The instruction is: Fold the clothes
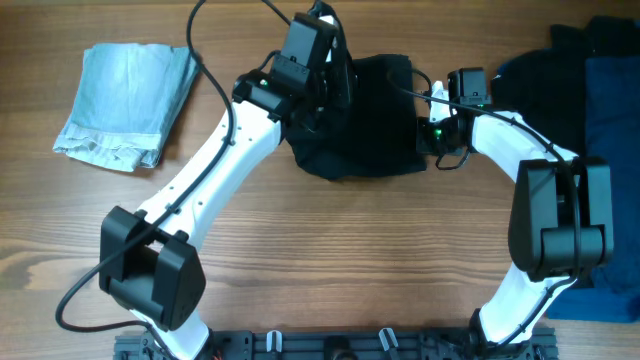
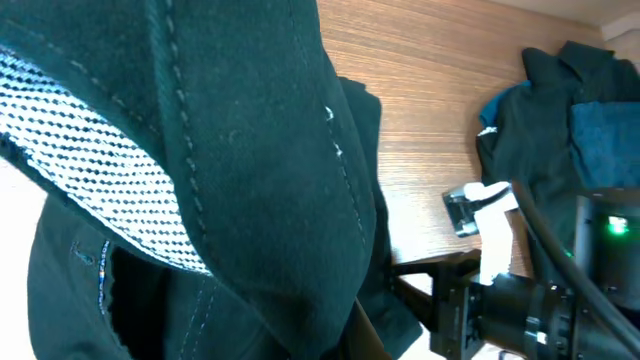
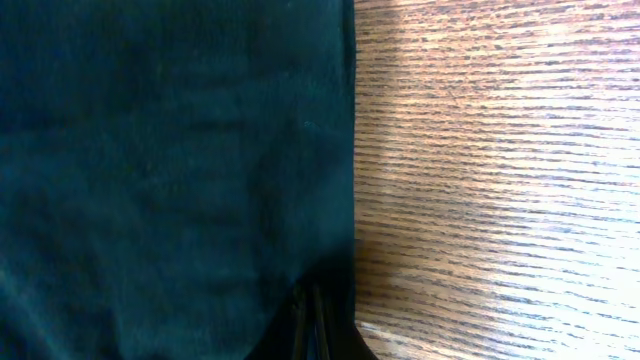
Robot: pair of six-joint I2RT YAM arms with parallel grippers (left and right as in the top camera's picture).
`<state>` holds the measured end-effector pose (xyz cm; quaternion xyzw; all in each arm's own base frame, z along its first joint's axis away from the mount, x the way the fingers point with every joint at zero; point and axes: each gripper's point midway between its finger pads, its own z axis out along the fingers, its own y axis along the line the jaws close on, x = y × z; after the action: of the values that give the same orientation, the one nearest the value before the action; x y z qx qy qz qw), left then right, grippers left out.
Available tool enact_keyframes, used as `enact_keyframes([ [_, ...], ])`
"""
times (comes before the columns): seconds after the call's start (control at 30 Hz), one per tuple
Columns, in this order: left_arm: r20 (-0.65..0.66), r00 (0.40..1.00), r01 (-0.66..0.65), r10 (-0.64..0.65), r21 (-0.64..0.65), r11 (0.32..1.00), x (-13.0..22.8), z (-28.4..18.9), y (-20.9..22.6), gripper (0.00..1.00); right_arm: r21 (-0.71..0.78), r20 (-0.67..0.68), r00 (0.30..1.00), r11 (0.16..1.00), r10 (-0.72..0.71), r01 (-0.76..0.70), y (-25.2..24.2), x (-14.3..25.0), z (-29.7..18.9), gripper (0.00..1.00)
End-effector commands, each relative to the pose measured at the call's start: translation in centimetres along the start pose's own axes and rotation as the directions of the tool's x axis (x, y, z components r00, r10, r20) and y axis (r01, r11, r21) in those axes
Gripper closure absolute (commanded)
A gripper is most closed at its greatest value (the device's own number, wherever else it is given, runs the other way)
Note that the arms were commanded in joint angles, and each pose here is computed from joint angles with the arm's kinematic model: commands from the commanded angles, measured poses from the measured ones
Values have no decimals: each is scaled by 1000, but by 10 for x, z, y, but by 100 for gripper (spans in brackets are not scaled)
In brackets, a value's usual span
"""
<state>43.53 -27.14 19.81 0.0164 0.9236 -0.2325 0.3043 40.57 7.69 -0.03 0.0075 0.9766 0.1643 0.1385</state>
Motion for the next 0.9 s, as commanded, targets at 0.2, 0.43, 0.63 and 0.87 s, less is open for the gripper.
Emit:
enact_keyframes([
  [0.2,-55,998,-18,21,48,999,20,29,-25,90,-1,-53,999,1000,-6,5,-4,15,15,96],
  [0.43,-31,997,-62,69,200,978,26,45,-70,86,-7,10,1000,1000,5,-5,2,-4,-2,96],
  [0.63,115,991,-105,68,355,929,-18,20,-98,22,86,300,954,996,-13,-13,3,-46,-146,69],
  [0.87,23,999,47,-48,70,996,-31,15,27,44,-111,324,944,989,-62,103,55,-26,-185,93],
])
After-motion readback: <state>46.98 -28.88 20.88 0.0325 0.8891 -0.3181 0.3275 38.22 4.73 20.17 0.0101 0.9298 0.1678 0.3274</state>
